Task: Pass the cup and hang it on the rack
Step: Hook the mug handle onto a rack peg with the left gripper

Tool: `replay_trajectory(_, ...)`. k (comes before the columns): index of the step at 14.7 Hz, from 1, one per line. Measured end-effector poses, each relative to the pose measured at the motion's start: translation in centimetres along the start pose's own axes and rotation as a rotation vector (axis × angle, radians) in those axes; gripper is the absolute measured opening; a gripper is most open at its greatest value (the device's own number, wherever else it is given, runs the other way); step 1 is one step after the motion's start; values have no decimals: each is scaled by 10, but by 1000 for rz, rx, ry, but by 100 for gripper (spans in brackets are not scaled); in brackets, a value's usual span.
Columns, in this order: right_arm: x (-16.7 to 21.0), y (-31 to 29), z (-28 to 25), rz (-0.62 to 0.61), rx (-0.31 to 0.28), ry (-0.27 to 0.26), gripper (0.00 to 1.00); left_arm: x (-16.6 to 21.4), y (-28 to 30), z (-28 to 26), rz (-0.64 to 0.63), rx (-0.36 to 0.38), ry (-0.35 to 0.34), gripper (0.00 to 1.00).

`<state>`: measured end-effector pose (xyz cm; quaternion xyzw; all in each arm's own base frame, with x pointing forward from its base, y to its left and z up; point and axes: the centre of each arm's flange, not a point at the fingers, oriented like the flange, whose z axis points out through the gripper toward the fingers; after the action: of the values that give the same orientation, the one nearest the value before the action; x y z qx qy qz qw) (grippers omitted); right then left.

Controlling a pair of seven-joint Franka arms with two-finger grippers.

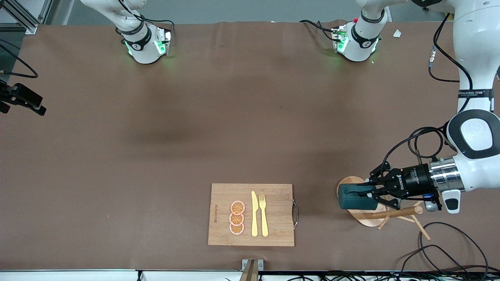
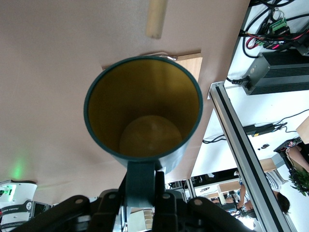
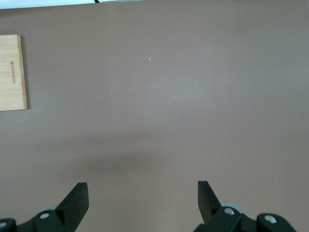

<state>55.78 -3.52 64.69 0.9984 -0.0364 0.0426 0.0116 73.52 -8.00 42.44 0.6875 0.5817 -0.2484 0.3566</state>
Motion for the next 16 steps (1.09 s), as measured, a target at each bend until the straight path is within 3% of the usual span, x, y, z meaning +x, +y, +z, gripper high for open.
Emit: replay_trajectory(16,0,0,0,0,0,0,100,60,-13,-45,78,-5,-125,21)
